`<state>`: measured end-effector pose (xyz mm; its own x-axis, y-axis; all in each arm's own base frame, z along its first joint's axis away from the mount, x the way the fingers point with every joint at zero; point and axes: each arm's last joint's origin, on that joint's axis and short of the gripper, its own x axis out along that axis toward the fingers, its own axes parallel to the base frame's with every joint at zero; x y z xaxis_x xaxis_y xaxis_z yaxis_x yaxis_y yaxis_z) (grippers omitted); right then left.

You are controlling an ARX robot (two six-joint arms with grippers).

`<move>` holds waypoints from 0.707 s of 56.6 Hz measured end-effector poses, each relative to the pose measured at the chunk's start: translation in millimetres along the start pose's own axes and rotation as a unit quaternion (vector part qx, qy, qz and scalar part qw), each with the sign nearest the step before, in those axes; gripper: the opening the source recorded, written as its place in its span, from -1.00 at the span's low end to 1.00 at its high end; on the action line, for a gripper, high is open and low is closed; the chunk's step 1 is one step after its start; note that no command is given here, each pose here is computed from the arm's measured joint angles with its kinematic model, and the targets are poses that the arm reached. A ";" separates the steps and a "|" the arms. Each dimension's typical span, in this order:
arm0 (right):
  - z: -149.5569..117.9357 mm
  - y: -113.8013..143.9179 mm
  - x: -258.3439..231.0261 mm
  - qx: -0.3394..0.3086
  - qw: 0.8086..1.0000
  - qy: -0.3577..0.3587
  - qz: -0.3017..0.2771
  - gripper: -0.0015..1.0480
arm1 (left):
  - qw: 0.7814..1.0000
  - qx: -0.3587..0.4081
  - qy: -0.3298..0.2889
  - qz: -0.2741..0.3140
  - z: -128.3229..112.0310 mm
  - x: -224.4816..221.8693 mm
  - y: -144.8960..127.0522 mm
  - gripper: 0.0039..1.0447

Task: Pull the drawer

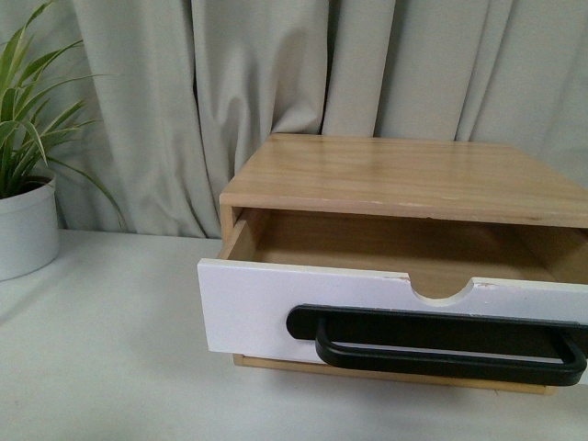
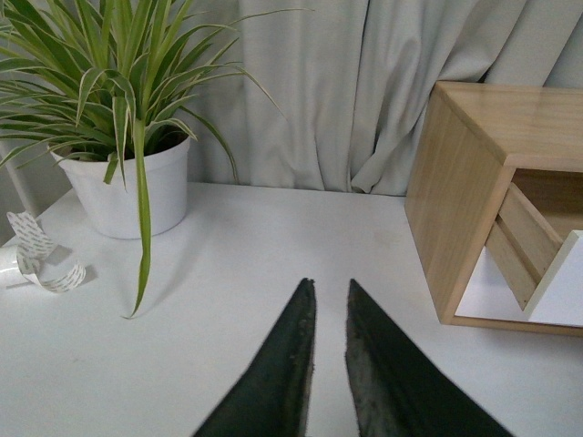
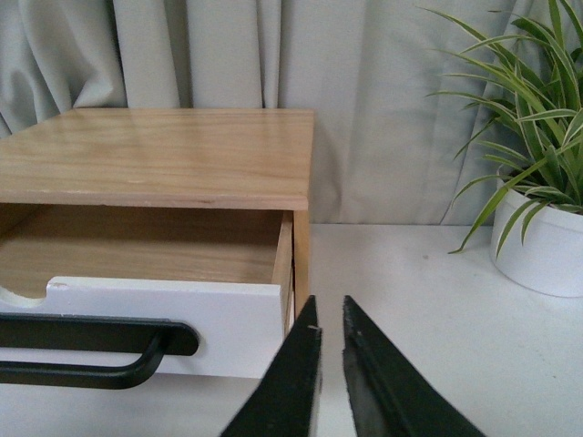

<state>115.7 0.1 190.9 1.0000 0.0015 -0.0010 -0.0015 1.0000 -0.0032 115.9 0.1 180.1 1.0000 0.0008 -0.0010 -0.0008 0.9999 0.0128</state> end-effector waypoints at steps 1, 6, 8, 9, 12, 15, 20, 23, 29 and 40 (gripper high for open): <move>-1.0 0.0 -0.4 0.000 1.000 0.000 0.000 -0.99 | 1.000 0.000 0.000 0.000 -0.7 -0.4 0.0 -0.87; -5.3 0.0 -2.8 0.000 1.000 -0.001 0.000 -0.98 | 1.000 -0.004 -0.001 0.000 -3.1 -2.9 0.0 -0.93; -6.6 0.0 -3.5 0.000 1.000 -0.001 0.000 -0.98 | 1.000 -0.004 -0.001 0.000 -4.0 -3.6 -0.1 -0.93; -6.8 0.0 -3.7 0.000 1.000 -0.001 0.000 -0.98 | 1.000 -0.004 0.000 0.000 -4.7 -4.0 -0.1 -0.93; -9.0 0.0 -4.9 0.000 1.000 -0.001 0.000 -0.98 | 1.000 -0.005 -0.005 0.000 -9.5 -5.1 -0.1 -0.93; -11.3 0.0 -5.9 0.000 1.000 -0.001 0.000 -0.98 | 1.000 -0.006 -0.004 0.000 -11.1 -5.9 -0.1 -0.93; -13.0 0.0 -6.9 0.000 1.000 -0.001 0.000 -0.98 | 1.000 -0.006 -0.008 0.000 -10.5 -7.3 -0.1 -0.93; -14.2 0.1 -9.8 0.000 1.000 0.002 0.000 -0.98 | 1.000 -0.006 -0.005 0.000 -11.3 -9.7 -0.1 -0.93; -25.5 0.1 -17.0 0.000 1.000 0.005 0.000 -0.98 | 1.000 -0.006 0.001 0.000 -14.3 -17.4 -0.2 -0.93; -25.5 0.1 -18.0 0.000 1.000 -0.002 0.000 -0.98 | 1.000 -0.006 -0.004 0.000 -13.6 -18.5 -0.2 -0.93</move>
<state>97.6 0.1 165.5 1.0000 0.0015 0.0025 -0.0015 1.0000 -0.0036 97.4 0.1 166.6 1.0000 0.0008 0.0071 -0.0008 1.0000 0.0017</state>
